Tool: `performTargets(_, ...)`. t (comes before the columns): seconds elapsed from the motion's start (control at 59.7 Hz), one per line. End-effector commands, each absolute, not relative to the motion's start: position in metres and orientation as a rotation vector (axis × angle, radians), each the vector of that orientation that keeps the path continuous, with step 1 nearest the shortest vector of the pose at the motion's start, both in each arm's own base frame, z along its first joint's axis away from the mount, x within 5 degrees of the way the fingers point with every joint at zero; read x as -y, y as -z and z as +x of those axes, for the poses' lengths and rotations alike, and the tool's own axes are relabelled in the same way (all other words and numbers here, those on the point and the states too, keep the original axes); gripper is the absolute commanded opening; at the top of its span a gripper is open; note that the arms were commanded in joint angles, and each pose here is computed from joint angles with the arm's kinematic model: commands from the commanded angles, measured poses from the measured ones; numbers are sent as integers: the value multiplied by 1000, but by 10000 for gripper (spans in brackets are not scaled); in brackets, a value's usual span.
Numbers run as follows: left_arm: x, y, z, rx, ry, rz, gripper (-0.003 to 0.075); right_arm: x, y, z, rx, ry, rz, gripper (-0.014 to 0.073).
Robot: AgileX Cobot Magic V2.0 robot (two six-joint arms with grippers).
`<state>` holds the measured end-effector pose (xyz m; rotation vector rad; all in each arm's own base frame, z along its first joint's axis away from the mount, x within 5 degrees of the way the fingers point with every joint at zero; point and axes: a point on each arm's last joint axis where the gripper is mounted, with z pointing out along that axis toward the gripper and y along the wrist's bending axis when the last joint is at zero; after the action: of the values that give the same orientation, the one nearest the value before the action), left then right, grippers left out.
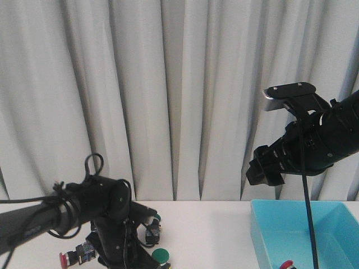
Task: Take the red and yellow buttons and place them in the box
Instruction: 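Lift the yellow button and bring it toward the right gripper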
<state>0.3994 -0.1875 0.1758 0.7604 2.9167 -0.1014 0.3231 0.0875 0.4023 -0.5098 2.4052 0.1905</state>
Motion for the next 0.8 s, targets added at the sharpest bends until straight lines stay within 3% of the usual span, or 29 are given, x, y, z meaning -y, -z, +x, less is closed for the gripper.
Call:
performTargets(0.0,186,-249,391,-2739,161,705,66,-90,-430,311,-2255,-220,-596,549)
performTargets(0.117,182,-305,380,-2603,205,668,66,-99,-433,308,-2160,-274,-768,549)
performTargets(0.335,178,-419,335,-2317,509,575,66,-111,-443,293,-1924,-322,-1131,545)
performTargets(0.435,173,-457,312,-2201,606,554,66,-114,-452,283,-1825,-340,-1204,540)
performTargets(0.586,173,-487,292,-2084,782,516,67,-117,-469,268,-1677,-366,-1239,527)
performTargets(0.787,190,-492,286,-2063,1134,449,70,-114,-486,257,-1540,-279,-1251,526)
